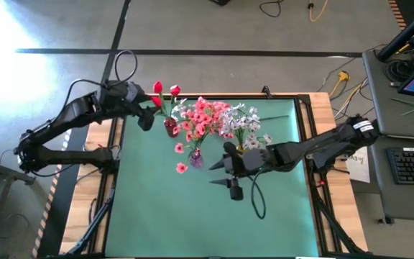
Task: Sort flowers into vase by color
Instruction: Put the red flower into the red vase
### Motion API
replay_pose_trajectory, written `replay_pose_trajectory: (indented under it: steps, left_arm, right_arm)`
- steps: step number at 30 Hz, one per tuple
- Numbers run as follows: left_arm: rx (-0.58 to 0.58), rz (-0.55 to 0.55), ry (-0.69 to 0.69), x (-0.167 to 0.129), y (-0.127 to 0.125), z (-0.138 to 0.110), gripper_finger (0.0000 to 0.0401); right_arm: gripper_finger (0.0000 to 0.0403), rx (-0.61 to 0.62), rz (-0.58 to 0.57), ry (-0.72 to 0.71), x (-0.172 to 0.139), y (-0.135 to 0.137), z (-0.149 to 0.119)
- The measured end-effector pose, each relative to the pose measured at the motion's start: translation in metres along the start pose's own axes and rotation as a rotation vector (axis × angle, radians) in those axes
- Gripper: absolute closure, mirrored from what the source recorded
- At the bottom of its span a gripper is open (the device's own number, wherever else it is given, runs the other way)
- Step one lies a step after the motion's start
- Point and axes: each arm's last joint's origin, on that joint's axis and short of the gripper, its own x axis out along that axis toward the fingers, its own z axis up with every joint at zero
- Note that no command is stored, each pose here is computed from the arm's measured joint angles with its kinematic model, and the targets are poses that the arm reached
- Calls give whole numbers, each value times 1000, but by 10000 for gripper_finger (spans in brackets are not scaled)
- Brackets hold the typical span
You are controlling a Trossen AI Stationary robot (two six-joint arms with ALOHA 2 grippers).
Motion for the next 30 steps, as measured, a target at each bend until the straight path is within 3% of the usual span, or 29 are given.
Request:
replay_pose_trajectory:
  steps: [12, 17, 24, 30]
  left_arm:
    - [-69, -12, -48, -42, 5, 8, 152]
    - [-141, -77, -52, -59, 1, -6, 152]
    - [-216, -213, -158, -85, 0, -31, 152]
    - [-250, -317, -219, -69, -6, -62, 152]
  right_arm:
    - [197, 84, 89, -102, -40, 1, 26]
    - [197, 36, 84, -200, -61, -1, 52]
    - [197, -86, -146, -266, -91, -15, 84]
    - [197, -122, -317, -290, -106, -42, 101]
